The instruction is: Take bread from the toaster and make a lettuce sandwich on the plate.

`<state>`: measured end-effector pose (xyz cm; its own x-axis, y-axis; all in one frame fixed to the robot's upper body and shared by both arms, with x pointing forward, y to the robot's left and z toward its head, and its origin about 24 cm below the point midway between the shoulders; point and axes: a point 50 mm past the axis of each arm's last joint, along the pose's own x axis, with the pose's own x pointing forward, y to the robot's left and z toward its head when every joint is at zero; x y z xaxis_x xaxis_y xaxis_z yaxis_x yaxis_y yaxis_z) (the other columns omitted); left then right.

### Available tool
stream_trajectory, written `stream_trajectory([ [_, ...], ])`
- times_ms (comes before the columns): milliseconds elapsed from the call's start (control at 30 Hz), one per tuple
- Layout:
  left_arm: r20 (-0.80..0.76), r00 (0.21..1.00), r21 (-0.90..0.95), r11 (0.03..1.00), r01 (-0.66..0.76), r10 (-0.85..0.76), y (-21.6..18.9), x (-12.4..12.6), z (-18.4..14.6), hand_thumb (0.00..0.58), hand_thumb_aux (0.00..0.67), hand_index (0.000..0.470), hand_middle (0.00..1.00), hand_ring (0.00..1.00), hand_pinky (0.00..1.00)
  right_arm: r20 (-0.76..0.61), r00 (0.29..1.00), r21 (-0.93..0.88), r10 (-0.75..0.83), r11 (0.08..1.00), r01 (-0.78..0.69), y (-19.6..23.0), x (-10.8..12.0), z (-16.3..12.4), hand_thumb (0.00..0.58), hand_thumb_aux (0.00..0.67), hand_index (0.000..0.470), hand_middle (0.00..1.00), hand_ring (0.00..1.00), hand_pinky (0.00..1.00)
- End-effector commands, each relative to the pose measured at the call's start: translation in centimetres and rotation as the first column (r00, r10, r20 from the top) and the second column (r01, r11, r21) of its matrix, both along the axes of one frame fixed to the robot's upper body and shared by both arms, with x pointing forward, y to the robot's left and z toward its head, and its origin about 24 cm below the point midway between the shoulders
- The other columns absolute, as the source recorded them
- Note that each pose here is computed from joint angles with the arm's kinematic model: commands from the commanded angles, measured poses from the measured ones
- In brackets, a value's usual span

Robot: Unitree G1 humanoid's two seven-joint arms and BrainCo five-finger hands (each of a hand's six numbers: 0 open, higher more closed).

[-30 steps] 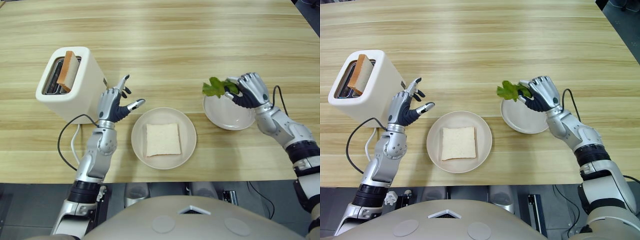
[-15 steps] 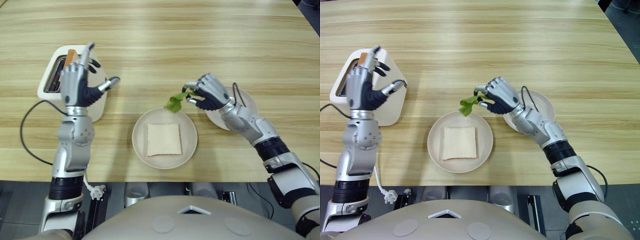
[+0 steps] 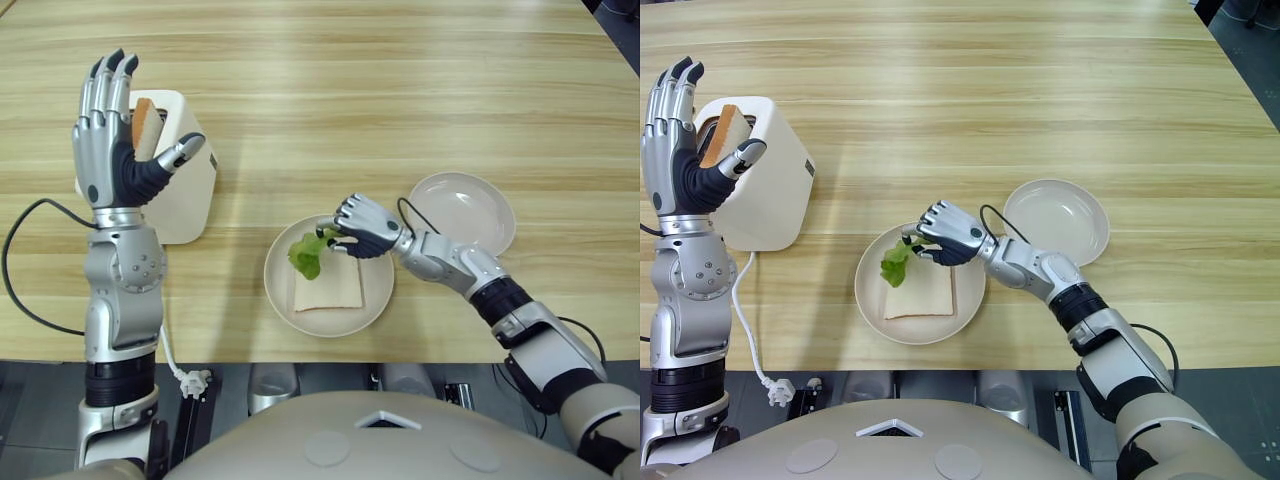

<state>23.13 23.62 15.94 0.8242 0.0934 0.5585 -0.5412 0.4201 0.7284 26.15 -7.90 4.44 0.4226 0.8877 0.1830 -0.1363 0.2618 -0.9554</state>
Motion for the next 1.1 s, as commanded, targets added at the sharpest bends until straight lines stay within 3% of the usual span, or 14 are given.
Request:
stream_trajectory([
  [33, -0.032, 0.999, -0.007, 1.000, -0.020, 0.020, 0.5, 0.1, -0.5, 0.000, 0.000, 0.000, 0.00, 0.00, 0.00, -0.061, 0.997, -0.091, 0.041, 0.995, -0.046, -0.5, -1.4, -1.7, 0.580, 0.670, 0.460, 1.00, 1.00, 1.00],
  [367, -0.050, 0.998, -0.019, 0.999, -0.028, 0.027, 0.7, 0.2, -0.9, 0.000, 0.000, 0.000, 0.00, 0.00, 0.00, -0.107, 0.994, -0.161, 0.009, 0.987, -0.026, -2.4, -2.1, -2.2, 0.580, 0.670, 0.460, 1.00, 1.00, 1.00],
  [400, -0.050, 0.998, -0.020, 0.999, -0.029, 0.028, 0.8, 0.3, -0.9, 0.000, 0.000, 0.000, 0.00, 0.00, 0.00, -0.107, 0.994, -0.166, 0.004, 0.986, -0.022, -2.5, -2.1, -2.2, 0.563, 0.554, 0.381, 1.00, 1.00, 1.00],
  [467, -0.050, 0.998, -0.018, 0.999, -0.032, 0.031, 0.9, 0.3, -0.9, 0.000, 0.000, 0.000, 0.00, 0.00, 0.00, -0.096, 0.995, -0.181, -0.005, 0.983, -0.012, -2.7, -2.0, -2.1, 0.464, 0.370, 0.254, 1.00, 1.00, 1.00],
  [500, -0.051, 0.998, -0.017, 0.999, -0.033, 0.032, 0.9, 0.3, -0.9, 0.000, 0.000, 0.000, 0.00, 0.00, 0.00, -0.092, 0.996, -0.180, -0.009, 0.984, -0.008, -2.8, -1.9, -2.0, 0.464, 0.370, 0.254, 1.00, 1.00, 1.00],
  [533, -0.051, 0.998, -0.016, 0.999, -0.035, 0.034, 1.0, 0.3, -0.9, 0.000, 0.000, 0.000, 0.00, 0.00, 0.00, -0.086, 0.996, -0.179, -0.015, 0.984, 0.000, -2.8, -1.8, -1.9, 0.000, 0.000, 0.000, 1.00, 1.00, 1.00],
  [900, -0.075, 0.997, -0.016, 0.999, -0.034, 0.033, 1.2, 0.4, -1.2, 0.000, 0.000, 0.000, 0.00, 0.00, 0.00, -0.063, 0.997, -0.147, -0.051, 0.988, 0.041, -3.2, -1.1, -0.9, 0.000, 0.000, 0.000, 1.00, 1.00, 1.00],
  [1100, -0.082, 0.993, 0.007, 0.996, -0.084, 0.085, 2.4, 0.0, -1.0, 0.000, 0.000, 0.000, 0.00, 0.00, 0.00, 0.003, 0.997, -0.061, -0.078, 0.995, 0.078, -3.7, -0.4, 2.2, 0.000, 0.000, 0.000, 1.00, 1.00, 1.00],
])
